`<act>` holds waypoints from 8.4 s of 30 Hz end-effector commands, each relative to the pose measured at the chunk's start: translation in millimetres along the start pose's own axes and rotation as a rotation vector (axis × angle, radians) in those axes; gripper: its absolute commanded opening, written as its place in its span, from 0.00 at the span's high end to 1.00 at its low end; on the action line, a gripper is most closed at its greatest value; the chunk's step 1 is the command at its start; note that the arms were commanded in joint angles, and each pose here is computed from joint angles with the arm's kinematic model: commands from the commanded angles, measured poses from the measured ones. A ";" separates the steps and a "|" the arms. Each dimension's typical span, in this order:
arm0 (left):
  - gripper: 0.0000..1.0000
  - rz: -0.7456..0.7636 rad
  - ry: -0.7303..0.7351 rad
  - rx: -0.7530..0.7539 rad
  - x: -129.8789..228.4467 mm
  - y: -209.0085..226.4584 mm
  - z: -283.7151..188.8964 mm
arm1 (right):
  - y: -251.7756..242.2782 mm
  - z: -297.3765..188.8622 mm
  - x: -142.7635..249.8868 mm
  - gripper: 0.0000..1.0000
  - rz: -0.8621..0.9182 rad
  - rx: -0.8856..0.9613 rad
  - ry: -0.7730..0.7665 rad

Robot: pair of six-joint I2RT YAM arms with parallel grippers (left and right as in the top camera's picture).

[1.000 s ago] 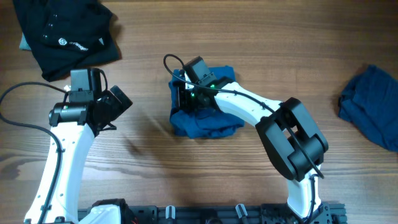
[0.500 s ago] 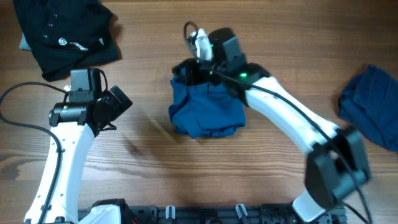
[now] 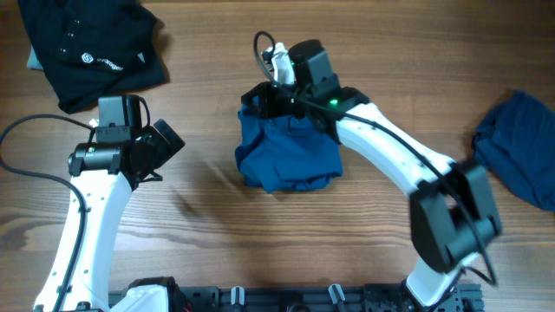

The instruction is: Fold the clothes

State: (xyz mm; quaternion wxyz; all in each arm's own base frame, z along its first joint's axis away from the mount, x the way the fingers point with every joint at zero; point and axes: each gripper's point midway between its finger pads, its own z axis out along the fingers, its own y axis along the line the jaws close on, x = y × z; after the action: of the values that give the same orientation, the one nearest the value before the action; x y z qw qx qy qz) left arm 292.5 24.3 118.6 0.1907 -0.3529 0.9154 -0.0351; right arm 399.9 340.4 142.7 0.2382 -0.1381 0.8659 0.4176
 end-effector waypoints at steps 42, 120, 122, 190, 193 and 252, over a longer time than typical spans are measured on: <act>0.00 -0.010 0.023 -0.011 4.3 3.4 3.9 | -19.9 -25.8 -5.8 0.51 0.208 -0.117 0.052; 0.00 -0.009 0.029 -0.015 5.8 4.4 3.9 | -8.4 47.8 191.6 0.49 0.338 -0.190 0.450; 0.00 -0.009 0.030 -0.016 6.0 4.7 3.9 | -13.8 52.0 194.2 0.51 0.337 -0.159 0.442; 0.00 -0.009 0.044 -0.026 9.4 7.2 3.7 | -83.2 -63.7 29.3 0.07 0.266 -0.224 -0.138; 0.00 -0.009 0.044 -0.026 9.4 7.3 3.7 | -109.4 -40.9 41.8 0.07 0.350 -0.227 -0.108; 0.00 0.184 0.179 0.205 34.5 -29.6 -2.3 | -53.2 -218.4 -7.9 0.00 0.237 0.093 -0.370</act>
State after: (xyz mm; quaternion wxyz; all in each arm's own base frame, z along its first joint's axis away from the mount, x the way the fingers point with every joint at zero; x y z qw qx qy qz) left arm 283.9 -0.7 113.6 0.1513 -0.2993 0.9380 -0.0880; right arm 372.5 162.0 249.3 0.3327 0.0393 0.8017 0.4950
